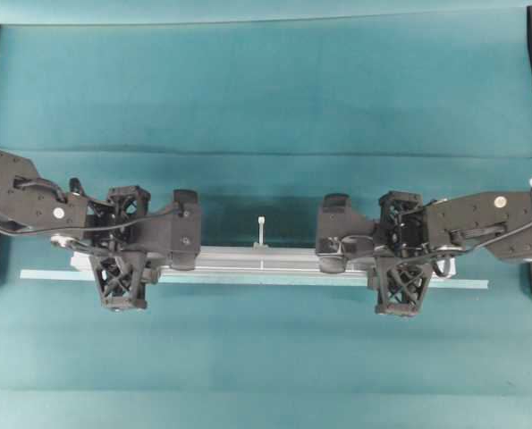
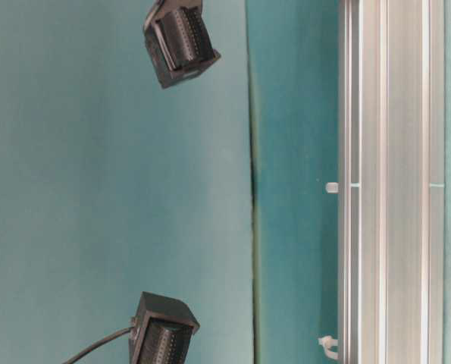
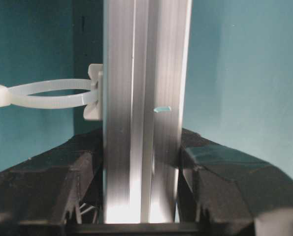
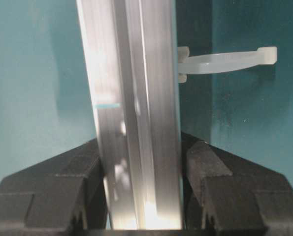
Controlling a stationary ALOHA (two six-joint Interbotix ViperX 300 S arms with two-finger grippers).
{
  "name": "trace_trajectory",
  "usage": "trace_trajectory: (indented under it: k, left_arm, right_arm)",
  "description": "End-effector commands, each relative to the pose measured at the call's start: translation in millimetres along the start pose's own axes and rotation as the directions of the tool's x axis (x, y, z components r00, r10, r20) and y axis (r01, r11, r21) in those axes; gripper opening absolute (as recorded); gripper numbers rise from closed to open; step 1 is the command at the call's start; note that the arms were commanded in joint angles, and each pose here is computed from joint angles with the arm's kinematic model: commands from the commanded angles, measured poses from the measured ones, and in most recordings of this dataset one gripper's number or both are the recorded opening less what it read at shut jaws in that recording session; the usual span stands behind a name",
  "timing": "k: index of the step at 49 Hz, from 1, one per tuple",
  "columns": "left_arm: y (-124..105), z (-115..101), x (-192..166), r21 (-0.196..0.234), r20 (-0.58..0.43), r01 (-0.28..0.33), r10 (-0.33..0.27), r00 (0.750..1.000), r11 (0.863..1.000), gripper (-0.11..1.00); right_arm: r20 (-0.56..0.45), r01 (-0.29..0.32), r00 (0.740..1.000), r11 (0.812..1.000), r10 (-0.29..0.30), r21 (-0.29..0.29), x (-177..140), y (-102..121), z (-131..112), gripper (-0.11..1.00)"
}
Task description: Lift the large metal rail with both hands.
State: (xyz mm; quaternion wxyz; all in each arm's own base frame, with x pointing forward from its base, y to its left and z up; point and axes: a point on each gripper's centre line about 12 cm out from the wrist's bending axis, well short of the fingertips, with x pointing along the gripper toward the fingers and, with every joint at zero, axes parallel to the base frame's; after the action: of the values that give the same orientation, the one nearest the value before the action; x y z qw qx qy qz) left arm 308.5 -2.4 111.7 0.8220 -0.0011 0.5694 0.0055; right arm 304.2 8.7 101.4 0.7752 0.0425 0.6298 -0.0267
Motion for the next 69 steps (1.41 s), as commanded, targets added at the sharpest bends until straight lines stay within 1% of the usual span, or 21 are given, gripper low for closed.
trace_trajectory:
  k: [1, 8, 12, 21, 24, 37, 41, 42, 43, 46, 48, 51, 53, 57, 69]
  left_arm:
    - [1.3, 1.6, -1.5, -0.001, 0.017, 0.000, 0.000, 1.000, 1.000, 0.36]
    - [1.4, -4.6, 1.1, -0.002, 0.003, 0.000, 0.001, 1.000, 1.000, 0.36]
    - [1.8, -7.0, 1.9, -0.004, -0.003, -0.001, 0.001, 1.000, 1.000, 0.36]
    - [3.2, -6.2, 2.1, -0.010, 0.000, -0.003, 0.003, 1.000, 1.000, 0.36]
    - [3.7, -6.0, 2.1, -0.020, 0.001, -0.003, 0.003, 1.000, 1.000, 0.36]
    - [3.6, -5.4, 2.5, -0.025, 0.014, -0.002, 0.003, 1.000, 1.000, 0.36]
    - [4.6, -5.4, 2.5, -0.032, 0.014, -0.003, 0.004, 1.000, 0.999, 0.36]
    - [5.0, -5.4, 2.5, -0.035, 0.014, -0.004, 0.004, 1.000, 0.999, 0.36]
    - [5.0, -6.0, 2.7, -0.037, 0.012, -0.004, 0.004, 1.000, 0.999, 0.36]
    - [5.5, -6.4, 2.5, -0.041, 0.012, -0.004, 0.005, 1.000, 0.999, 0.36]
    - [5.5, -7.0, 2.7, -0.052, 0.011, -0.004, 0.005, 1.000, 0.999, 0.36]
    - [6.0, -7.2, 2.4, -0.069, 0.012, -0.005, 0.005, 1.000, 0.998, 0.36]
    - [6.0, -7.2, 2.4, -0.079, 0.012, -0.004, 0.005, 1.000, 0.997, 0.36]
    - [5.9, -7.8, 3.0, -0.093, 0.018, -0.003, 0.005, 1.000, 0.996, 0.36]
    - [6.1, -10.4, 6.4, -0.097, 0.067, 0.003, 0.004, 0.998, 0.995, 0.36]
  right_arm:
    - [-0.004, 0.002, 1.000, 1.000, -0.002, 0.010, 4.0, -1.4, -2.9, 0.39]
    - [-0.004, 0.003, 1.000, 1.000, -0.003, 0.008, 5.0, -2.1, -4.3, 0.39]
    - [-0.003, 0.003, 1.000, 1.000, -0.003, 0.017, 5.0, -4.3, -3.9, 0.39]
    - [-0.005, 0.007, 1.000, 1.000, -0.007, 0.023, 4.9, -8.5, -3.8, 0.39]
    - [-0.005, 0.007, 1.000, 1.000, -0.007, 0.023, 4.9, -8.5, -3.8, 0.39]
    - [-0.007, 0.007, 1.000, 1.000, -0.007, 0.029, 4.9, -8.6, -4.0, 0.39]
    - [-0.007, 0.007, 1.000, 1.000, -0.007, 0.029, 4.7, -8.5, -3.6, 0.40]
    - [-0.008, 0.008, 1.000, 1.000, -0.008, 0.030, 4.7, -9.0, -3.7, 0.41]
    - [-0.010, 0.007, 1.000, 0.999, -0.007, 0.032, 4.7, -8.4, -4.0, 0.45]
    - [-0.011, 0.008, 1.000, 1.000, -0.007, 0.031, 4.7, -8.6, -4.1, 0.59]
    - [-0.011, 0.008, 1.000, 1.000, -0.007, 0.031, 4.7, -8.6, -4.1, 0.68]
    - [-0.013, 0.008, 1.000, 0.999, -0.008, 0.032, 4.7, -8.6, -4.3, 0.77]
    - [-0.011, 0.008, 1.000, 0.999, -0.008, 0.034, 4.7, -9.0, -4.1, 0.81]
    - [-0.013, 0.007, 1.000, 0.999, -0.007, 0.035, 4.4, -8.4, -3.9, 0.82]
    - [-0.028, 0.011, 1.000, 0.999, -0.010, 0.038, 4.4, -9.6, -5.6, 0.82]
